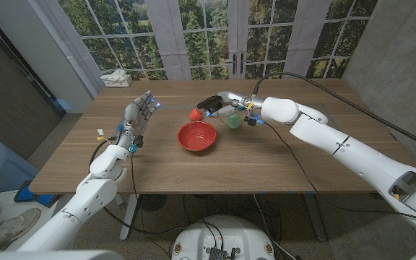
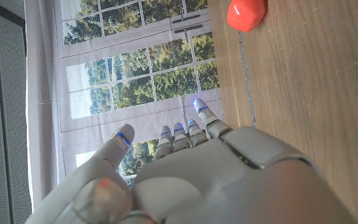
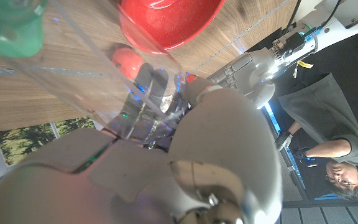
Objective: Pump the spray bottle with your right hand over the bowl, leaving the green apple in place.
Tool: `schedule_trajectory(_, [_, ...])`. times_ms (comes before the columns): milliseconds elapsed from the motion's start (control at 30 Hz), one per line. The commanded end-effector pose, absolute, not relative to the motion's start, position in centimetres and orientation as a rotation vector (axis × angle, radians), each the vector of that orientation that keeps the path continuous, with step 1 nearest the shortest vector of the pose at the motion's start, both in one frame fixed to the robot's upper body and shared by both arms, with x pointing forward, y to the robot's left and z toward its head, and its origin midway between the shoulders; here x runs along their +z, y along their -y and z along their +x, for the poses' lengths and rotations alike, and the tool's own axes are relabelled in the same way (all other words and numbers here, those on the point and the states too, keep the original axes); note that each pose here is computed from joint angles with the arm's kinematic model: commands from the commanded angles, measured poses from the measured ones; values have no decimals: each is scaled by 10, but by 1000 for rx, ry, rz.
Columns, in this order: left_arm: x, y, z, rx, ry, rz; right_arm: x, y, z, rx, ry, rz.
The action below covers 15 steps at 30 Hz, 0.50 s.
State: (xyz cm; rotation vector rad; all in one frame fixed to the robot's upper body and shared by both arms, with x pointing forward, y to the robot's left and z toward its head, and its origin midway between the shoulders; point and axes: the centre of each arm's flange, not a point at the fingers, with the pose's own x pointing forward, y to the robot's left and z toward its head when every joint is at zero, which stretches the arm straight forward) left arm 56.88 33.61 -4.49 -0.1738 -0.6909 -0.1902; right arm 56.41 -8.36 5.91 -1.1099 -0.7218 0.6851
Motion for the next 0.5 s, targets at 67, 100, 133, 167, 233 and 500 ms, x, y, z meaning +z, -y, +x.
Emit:
schedule_trajectory(67, [-44,-336,570,-188,693,-174,60,83,566,683,705,-1116])
schedule_trajectory(100, [-44,-336,570,-189,693,-176,60,83,567,686,707,-1109])
schedule_trajectory(133, [-44,-337,571,-189,693,-176,60,83,567,684,708,-1110])
schedule_trajectory(167, [-44,-337,571,-188,693,-175,61,83,566,685,704,-1121])
schedule_trajectory(233, [-44,-337,571,-189,694,-177,61,83,567,686,708,-1106])
schedule_trajectory(500, [-44,-339,572,-187,695,-178,63,80,567,694,706,-1122])
